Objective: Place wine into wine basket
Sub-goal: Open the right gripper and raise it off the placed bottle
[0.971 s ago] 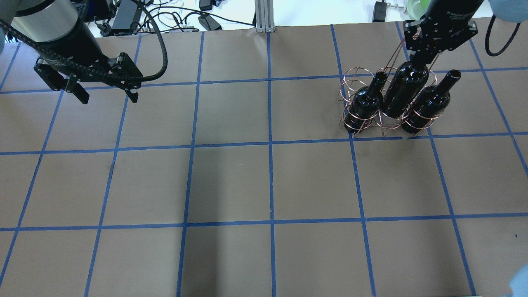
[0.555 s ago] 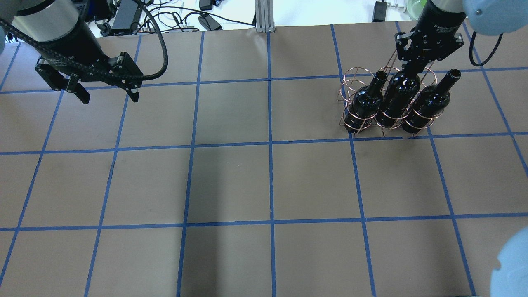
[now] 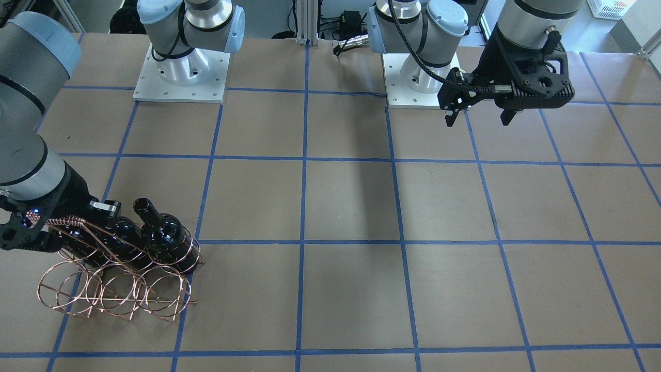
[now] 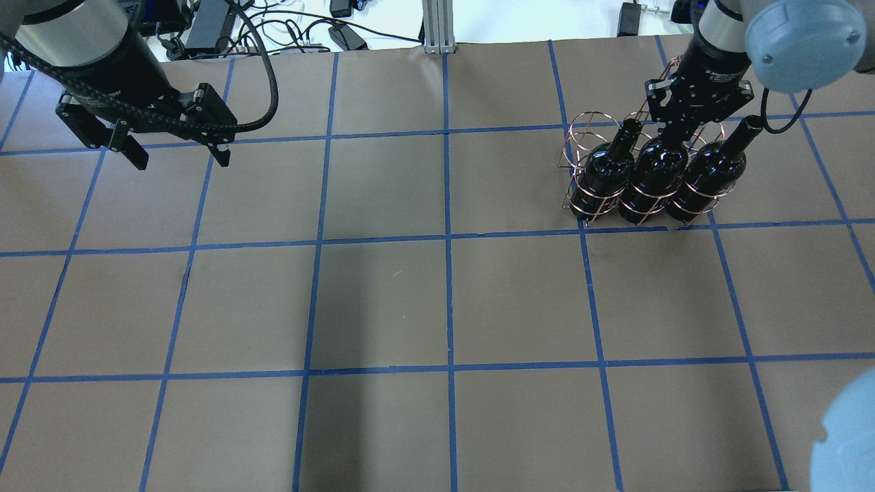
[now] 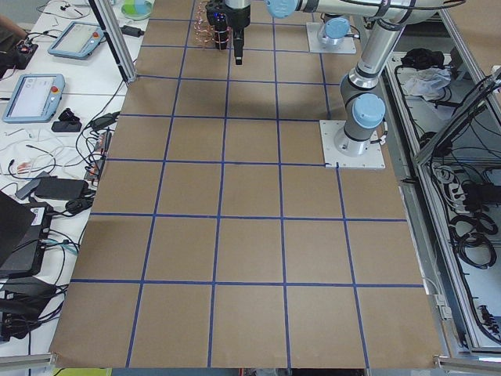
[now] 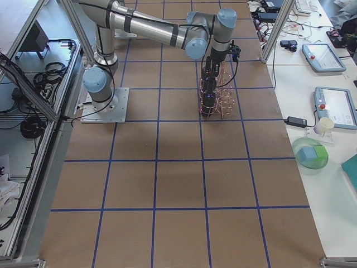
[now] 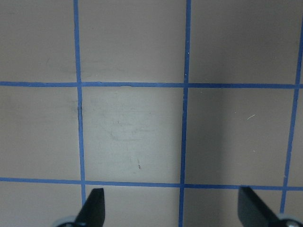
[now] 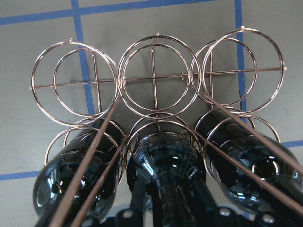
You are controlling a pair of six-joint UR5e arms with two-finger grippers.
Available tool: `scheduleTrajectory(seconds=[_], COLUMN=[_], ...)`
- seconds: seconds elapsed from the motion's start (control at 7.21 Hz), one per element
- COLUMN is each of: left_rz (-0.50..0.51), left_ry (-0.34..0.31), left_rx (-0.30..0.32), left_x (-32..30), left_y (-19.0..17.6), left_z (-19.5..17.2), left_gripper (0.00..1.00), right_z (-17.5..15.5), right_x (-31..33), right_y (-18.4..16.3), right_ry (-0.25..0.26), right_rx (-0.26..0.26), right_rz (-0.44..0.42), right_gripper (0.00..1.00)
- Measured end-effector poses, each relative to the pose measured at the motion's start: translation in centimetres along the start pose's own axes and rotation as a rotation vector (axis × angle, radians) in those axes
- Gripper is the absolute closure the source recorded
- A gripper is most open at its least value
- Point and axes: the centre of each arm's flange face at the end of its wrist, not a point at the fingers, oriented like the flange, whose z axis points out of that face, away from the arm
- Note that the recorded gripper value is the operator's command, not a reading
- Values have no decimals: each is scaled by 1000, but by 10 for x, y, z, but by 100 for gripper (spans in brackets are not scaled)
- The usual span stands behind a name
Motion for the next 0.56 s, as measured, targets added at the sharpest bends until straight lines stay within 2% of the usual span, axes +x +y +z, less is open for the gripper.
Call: scheduleTrajectory(seconds=[0.14,0.28,0.56], left_rz=[0,-1,-2], left_ry=[-2,-3,0], left_rx=[1,2,-1], left_x=[0,0,0], left_y=[1,2,2], left_z=[-1,-1,0], left_gripper=[0,0,0], right_z=[-4,-15,-63], right_x=[0,0,-3], right_y=[1,4,31], right_ry=[3,3,-1], right_rx=[7,26,69], right_rz=[2,5,3], right_gripper=[0,0,0])
